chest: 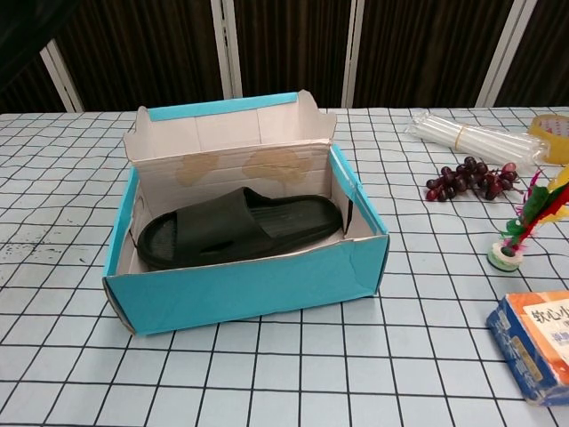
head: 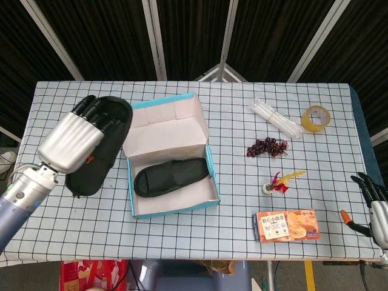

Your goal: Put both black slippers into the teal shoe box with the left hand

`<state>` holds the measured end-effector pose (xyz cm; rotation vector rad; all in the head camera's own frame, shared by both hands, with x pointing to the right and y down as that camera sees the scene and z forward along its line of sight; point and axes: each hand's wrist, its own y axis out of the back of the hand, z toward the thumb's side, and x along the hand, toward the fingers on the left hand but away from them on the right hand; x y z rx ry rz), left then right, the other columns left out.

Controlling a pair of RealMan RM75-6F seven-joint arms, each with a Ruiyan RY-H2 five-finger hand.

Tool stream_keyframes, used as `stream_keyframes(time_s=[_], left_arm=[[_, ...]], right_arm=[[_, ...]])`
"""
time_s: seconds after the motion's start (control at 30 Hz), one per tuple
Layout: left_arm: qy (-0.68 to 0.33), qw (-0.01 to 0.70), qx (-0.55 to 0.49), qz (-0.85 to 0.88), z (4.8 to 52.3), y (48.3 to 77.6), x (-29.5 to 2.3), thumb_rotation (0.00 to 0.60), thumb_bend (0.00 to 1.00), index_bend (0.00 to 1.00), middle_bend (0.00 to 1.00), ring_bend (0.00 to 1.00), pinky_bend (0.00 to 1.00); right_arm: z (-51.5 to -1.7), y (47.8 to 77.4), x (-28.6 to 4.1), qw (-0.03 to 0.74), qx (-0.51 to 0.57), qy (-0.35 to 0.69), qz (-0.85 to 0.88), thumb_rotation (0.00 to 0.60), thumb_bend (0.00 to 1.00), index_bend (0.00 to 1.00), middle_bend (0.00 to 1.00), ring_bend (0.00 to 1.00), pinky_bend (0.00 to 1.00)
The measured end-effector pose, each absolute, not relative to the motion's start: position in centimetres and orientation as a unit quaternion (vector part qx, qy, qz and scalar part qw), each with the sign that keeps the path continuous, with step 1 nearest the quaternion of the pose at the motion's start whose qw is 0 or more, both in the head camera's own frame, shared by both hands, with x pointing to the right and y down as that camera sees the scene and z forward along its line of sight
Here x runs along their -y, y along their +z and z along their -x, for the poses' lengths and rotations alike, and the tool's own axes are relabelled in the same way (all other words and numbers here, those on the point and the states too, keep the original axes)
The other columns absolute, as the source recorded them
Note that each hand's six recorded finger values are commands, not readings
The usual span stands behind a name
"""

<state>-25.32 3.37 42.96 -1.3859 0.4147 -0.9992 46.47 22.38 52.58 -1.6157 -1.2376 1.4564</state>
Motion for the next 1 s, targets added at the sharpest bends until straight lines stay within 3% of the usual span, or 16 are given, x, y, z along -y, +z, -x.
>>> stream_keyframes(time_s=[0.2,0.4,0.7,1.0], left_arm=[[-0.375,0.715,-0.12,0.578,20.1,46.2,-4.6,0.6,0.49,0.57,0.56,0.11,0.14],[-0.328,0.746,-0.07,0.575,15.9,50.6,-5.9,0.6,0.49,0.57,0.56,0.11,0.14],[-0.272,0.752,-0.056,0.598,11.1,54.9,-7.6,0.6,0.49,0.57,0.56,0.11,0.14],[-0.246,0.738,-0.055,0.626,8.5,56.6,-9.1,0.6,0.49,0.57,0.57,0.11,0.14]], right_arm=[[-47.0,52.7,-22.4,0.309,0.472,0.558,0.609,0.6,0.31,0.15,0.11,0.18,0.17],[-47.5,53.0,-22.3,0.303,0.473,0.564,0.606,0.6,0.31,0.15,0.11,0.18,0.17],[-47.8,53.1,-22.3,0.301,0.474,0.567,0.603,0.6,0.31,0.15,0.11,0.18,0.17],[-47.8,53.2,-23.1,0.298,0.476,0.569,0.601,0.6,0.31,0.15,0.11,0.18,0.17]])
